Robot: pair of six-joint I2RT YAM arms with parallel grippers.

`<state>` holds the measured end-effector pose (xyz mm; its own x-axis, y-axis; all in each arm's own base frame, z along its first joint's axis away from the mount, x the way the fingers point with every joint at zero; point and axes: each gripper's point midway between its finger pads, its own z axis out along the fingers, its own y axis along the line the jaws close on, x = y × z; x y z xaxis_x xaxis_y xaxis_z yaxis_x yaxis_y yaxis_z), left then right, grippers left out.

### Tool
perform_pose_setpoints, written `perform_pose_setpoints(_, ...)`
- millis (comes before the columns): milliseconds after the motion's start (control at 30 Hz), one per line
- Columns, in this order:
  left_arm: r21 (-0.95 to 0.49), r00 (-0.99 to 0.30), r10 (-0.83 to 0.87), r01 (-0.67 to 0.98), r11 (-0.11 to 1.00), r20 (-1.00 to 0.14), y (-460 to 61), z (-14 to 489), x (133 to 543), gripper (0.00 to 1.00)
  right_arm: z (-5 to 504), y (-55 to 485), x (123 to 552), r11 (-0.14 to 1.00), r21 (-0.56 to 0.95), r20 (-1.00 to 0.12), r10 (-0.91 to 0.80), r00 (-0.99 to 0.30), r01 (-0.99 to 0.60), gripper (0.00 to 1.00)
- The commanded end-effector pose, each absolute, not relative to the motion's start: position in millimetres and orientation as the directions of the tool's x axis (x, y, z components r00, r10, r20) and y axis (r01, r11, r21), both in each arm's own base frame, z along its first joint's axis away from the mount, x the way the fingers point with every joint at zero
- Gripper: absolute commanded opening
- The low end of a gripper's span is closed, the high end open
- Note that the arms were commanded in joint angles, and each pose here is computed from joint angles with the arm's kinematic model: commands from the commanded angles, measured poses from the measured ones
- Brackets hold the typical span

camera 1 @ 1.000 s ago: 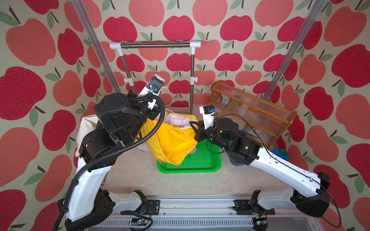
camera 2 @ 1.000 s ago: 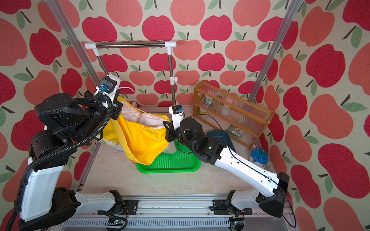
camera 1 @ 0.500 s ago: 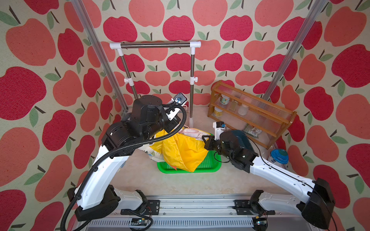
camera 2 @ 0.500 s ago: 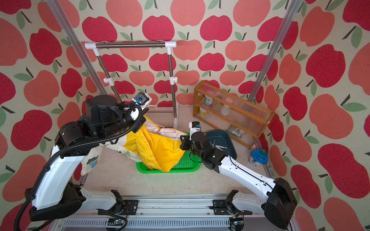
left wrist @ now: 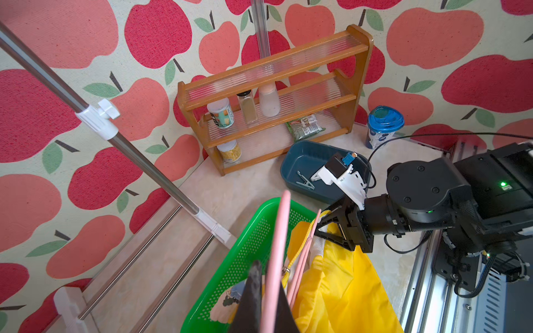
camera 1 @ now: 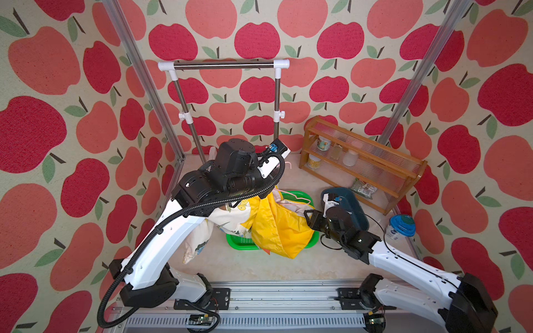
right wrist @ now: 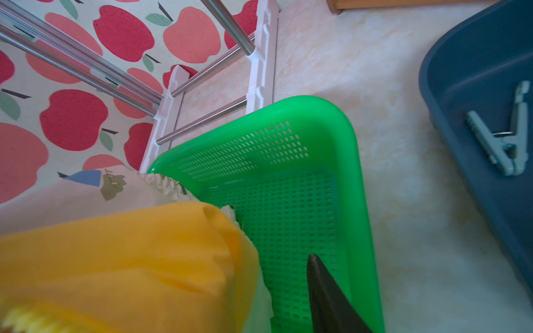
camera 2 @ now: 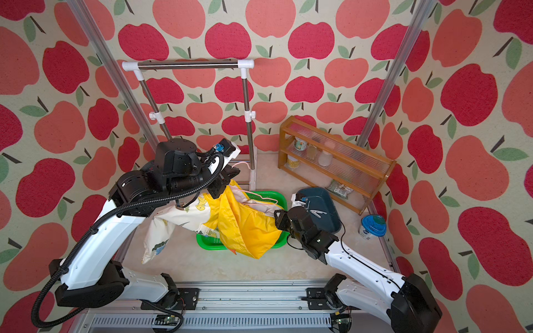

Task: Remove the clothespins securing jackets to the hanger
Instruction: Remove the jacket from the hanger.

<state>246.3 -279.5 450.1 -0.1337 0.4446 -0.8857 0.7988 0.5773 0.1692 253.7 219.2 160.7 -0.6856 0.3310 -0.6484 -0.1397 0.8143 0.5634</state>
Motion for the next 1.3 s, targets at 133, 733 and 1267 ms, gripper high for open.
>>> perform_pose_setpoints(133, 0.127, -0.131, 0.344, 0.764, 0.633, -0.930, -291.4, 455.9, 283.6, 0.00, 221.8, 191.5, 238.2, 0.881, 0.398, -0.793, 0.189, -0.579, -0.257, 0.65)
perform_pose_setpoints(733, -0.104, -0.269, 0.346, 0.899, 0.426, -0.899, -326.3, 426.5, 286.2, 0.00, 288.8, 243.9, 241.8, 0.806, -0.026, -0.868, -0.312, -0.387, -0.591, 0.68)
perform_pose_setpoints(1267, -0.160, -0.331, 0.371, 0.893, 0.422, -0.868, -337.6, 409.0, 294.6, 0.00, 283.7, 268.2, 275.7, 0.797, -0.183, -0.854, -0.419, -0.309, -0.575, 0.12)
